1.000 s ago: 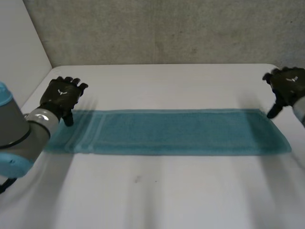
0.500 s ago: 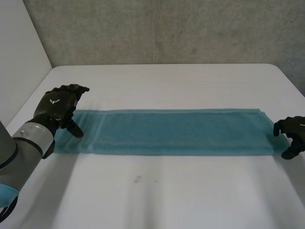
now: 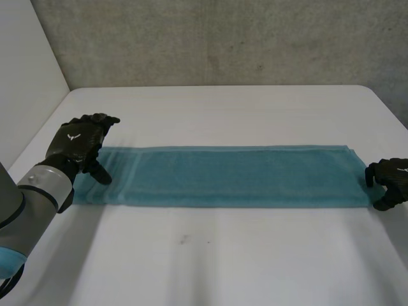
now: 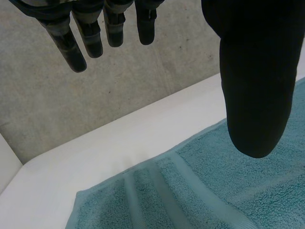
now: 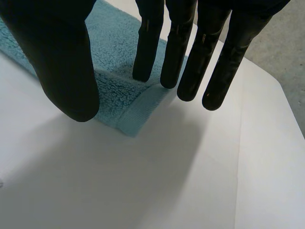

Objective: Fold the laundry

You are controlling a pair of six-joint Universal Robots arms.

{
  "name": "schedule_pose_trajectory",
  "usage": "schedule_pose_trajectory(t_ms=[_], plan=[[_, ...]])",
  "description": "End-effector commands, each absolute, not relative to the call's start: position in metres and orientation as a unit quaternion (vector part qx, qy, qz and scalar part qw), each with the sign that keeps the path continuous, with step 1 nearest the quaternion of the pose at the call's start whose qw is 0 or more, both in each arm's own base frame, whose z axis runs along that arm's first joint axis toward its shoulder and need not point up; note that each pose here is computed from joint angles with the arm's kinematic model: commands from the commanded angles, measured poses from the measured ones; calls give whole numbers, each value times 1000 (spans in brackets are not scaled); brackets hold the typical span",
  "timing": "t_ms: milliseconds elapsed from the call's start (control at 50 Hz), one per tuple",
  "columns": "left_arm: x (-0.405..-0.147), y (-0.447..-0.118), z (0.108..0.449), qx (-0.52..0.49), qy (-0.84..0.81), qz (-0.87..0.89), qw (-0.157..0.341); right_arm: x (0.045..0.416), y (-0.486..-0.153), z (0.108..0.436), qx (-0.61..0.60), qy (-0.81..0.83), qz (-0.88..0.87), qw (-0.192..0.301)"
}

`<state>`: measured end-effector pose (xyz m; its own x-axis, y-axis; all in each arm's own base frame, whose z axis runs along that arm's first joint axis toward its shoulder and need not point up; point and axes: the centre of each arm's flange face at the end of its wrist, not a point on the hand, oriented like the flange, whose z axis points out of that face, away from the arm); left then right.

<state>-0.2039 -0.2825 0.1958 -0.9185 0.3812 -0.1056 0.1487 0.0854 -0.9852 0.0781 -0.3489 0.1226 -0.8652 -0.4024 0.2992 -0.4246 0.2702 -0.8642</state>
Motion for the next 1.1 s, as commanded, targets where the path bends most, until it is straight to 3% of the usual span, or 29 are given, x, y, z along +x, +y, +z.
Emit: schedule_pose_trajectory(t_ms=[20, 160, 260, 320, 440, 560, 620, 660, 720, 760, 780, 820, 840, 880, 900, 920, 940, 980, 1000, 1040, 1060, 1100], plan=[[-204, -283, 196, -181, -731, 652, 89, 76, -353, 120, 259, -794, 550, 15], [-205, -281, 195, -182, -732, 650, 91, 69, -361, 122, 252, -784, 565, 44], [-204, -281, 195, -182, -733, 650, 90, 51, -375, 127, 220, -781, 573, 115], [-204, -279, 195, -182, -733, 649, 91, 12, -391, 141, 169, -778, 570, 204], [-204, -280, 196, -181, -732, 650, 90, -47, -399, 158, 130, -772, 556, 279], [-203, -279, 197, -181, -731, 652, 89, -46, -399, 164, 141, -775, 550, 278], [-204, -278, 203, -182, -724, 659, 90, -26, -400, 176, 151, -765, 568, 264], [-204, -277, 207, -182, -720, 663, 90, 23, -399, 210, 176, -729, 619, 232], [-204, -277, 216, -181, -710, 675, 90, 51, -396, 224, 192, -711, 643, 211], [-203, -277, 221, -180, -704, 681, 89, 102, -389, 239, 226, -685, 673, 165], [-203, -277, 226, -179, -699, 686, 89, 103, -389, 239, 226, -684, 673, 165], [-202, -277, 230, -178, -695, 691, 88, 163, -374, 255, 270, -648, 703, 112], [-202, -276, 236, -177, -688, 698, 87, 164, -374, 255, 271, -648, 703, 112], [-201, -276, 239, -176, -685, 702, 85, 233, -346, 271, 322, -602, 729, 49], [-200, -276, 244, -175, -680, 707, 85, 233, -346, 271, 322, -602, 729, 48], [-200, -276, 244, -175, -680, 707, 85, 262, -332, 276, 344, -582, 737, 21], [-200, -275, 248, -174, -675, 712, 84, 262, -331, 276, 344, -581, 737, 20], [-200, -274, 251, -173, -671, 716, 83, 320, -302, 262, 392, -558, 730, -37], [-199, -274, 253, -172, -670, 718, 83, 320, -302, 261, 392, -558, 730, -38], [-199, -273, 255, -172, -667, 720, 83, 377, -262, 239, 442, -536, 712, -99], [-199, -273, 255, -172, -667, 720, 82, 377, -262, 239, 442, -536, 712, -99], [-198, -273, 255, -172, -667, 720, 81, 412, -228, 208, 484, -528, 685, -136]])
